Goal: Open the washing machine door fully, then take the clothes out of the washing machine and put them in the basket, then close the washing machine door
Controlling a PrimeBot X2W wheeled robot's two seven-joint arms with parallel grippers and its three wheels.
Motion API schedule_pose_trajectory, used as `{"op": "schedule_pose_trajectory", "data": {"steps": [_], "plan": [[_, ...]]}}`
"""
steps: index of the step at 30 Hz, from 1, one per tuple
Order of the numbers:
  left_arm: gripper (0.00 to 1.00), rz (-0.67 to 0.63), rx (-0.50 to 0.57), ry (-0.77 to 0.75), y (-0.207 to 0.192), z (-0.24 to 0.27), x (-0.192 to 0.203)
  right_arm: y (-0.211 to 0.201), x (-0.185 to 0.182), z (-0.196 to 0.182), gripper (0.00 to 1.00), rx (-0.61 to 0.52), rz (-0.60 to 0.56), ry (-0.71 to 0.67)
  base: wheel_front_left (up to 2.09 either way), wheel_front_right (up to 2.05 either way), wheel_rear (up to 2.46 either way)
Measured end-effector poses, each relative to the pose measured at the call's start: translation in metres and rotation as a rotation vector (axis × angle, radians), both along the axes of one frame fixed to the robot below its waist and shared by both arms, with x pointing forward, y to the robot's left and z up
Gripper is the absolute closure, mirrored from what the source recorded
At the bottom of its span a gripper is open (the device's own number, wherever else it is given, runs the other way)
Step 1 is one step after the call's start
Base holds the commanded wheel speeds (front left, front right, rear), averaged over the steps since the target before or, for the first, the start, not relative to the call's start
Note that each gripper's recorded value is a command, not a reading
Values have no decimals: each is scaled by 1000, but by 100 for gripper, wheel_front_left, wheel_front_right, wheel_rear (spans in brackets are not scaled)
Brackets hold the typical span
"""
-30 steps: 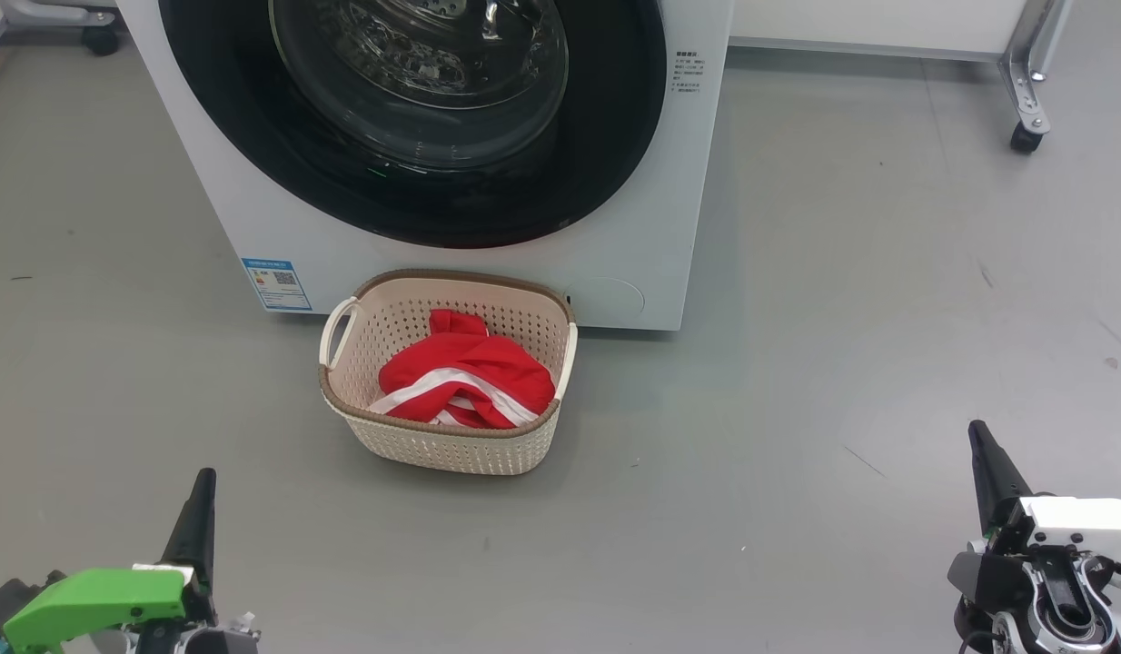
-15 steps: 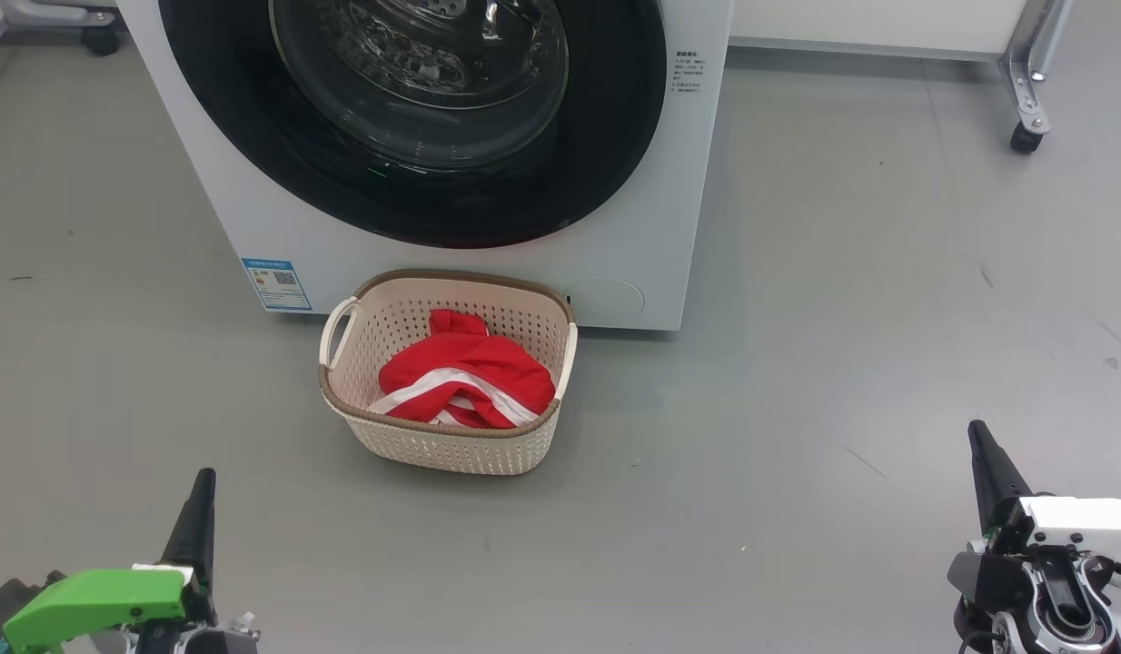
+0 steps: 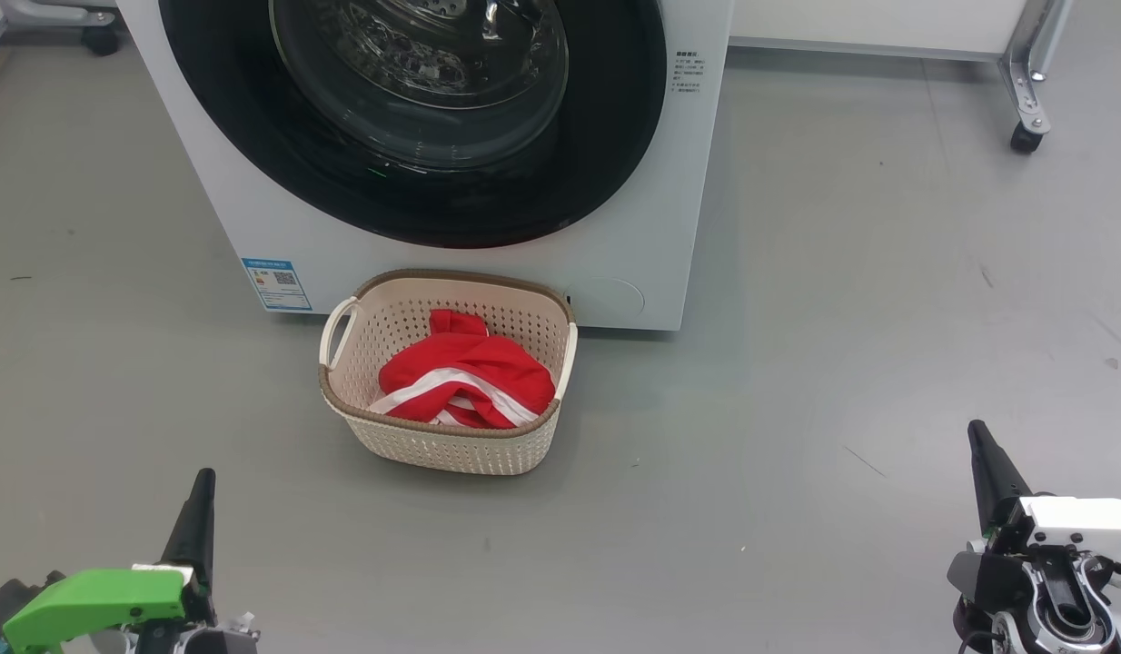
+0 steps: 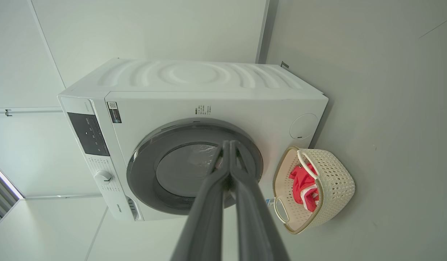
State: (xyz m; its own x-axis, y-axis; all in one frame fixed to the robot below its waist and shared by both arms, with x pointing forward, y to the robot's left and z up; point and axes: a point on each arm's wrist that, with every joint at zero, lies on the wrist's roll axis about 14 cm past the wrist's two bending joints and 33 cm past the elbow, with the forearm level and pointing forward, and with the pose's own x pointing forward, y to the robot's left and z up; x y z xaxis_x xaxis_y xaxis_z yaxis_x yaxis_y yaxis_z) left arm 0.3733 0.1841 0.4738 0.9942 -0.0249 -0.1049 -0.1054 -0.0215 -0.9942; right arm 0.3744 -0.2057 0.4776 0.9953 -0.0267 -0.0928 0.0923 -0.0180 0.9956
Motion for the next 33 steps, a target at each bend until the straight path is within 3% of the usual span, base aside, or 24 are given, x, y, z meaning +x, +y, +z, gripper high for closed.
{"op": "schedule_pose_trajectory", "data": {"steps": [33], "plan": [[100, -5, -1, -2, 0, 0, 0, 0, 0, 0, 100, 0, 1, 0, 0, 0, 0]]}}
